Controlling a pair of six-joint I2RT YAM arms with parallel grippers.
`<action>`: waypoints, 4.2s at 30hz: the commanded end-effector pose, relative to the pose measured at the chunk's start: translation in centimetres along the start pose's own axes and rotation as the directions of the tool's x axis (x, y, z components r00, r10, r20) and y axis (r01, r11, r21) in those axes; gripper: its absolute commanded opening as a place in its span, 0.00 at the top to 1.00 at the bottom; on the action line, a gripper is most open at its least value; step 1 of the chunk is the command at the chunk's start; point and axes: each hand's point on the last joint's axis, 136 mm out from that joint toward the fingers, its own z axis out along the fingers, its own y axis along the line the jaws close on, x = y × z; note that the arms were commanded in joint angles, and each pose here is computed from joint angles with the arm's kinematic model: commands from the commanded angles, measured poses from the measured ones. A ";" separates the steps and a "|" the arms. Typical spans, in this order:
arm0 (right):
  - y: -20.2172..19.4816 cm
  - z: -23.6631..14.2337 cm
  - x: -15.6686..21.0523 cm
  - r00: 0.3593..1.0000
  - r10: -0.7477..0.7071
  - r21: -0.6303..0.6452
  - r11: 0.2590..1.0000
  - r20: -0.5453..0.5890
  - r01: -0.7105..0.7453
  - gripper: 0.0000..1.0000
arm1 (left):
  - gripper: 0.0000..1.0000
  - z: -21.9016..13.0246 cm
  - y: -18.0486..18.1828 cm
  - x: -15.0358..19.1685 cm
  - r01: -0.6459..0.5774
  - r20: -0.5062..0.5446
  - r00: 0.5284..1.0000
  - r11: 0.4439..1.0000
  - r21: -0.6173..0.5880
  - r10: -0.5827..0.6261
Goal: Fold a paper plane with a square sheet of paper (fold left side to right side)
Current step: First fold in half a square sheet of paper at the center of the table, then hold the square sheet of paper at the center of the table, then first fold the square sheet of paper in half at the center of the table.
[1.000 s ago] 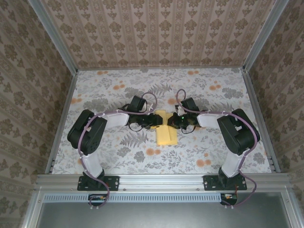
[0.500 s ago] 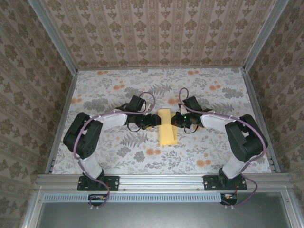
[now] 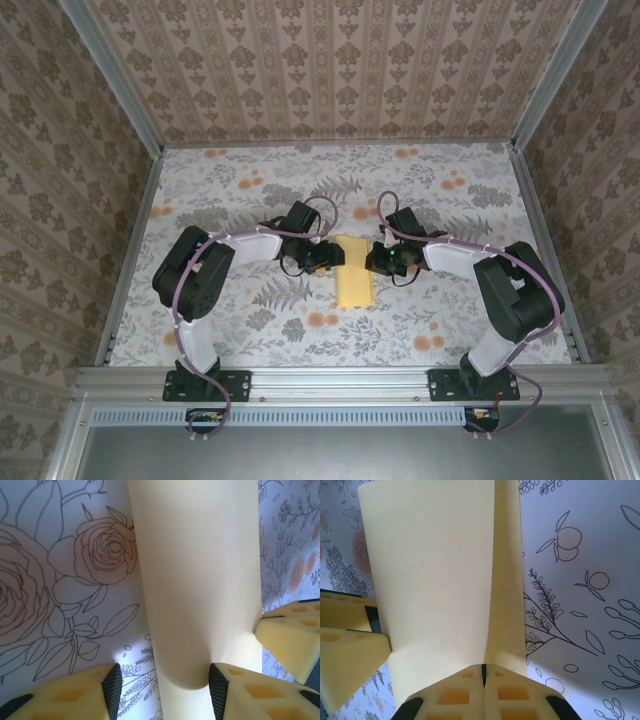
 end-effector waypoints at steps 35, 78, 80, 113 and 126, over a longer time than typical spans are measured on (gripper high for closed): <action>-3.1 -9.0 -2.4 0.941 -0.072 0.189 0.982 0.330 0.009 0.52 | 0.45 5.3 1.7 2.3 -0.018 -0.148 0.989 0.979 -0.205 -0.013; 1.3 0.0 1.2 1.000 -0.027 -0.046 0.999 -0.009 0.027 0.87 | 0.44 6.1 1.7 2.7 -0.026 -0.177 0.984 0.972 -0.235 -0.017; 1.3 0.3 1.3 0.999 -0.029 -0.039 0.999 -0.016 0.029 0.87 | 0.45 6.1 1.7 2.7 -0.026 -0.178 0.984 0.972 -0.234 -0.017; -3.9 1.8 4.2 0.990 0.001 0.194 0.981 -0.138 0.026 0.88 | 0.58 -2.8 -6.5 0.1 -0.194 0.038 0.980 0.981 0.020 0.193; -4.0 1.7 4.1 0.990 -0.002 0.206 0.978 -0.138 0.031 0.88 | 0.87 1.9 -5.0 2.3 -0.154 -0.108 0.981 0.983 0.097 0.164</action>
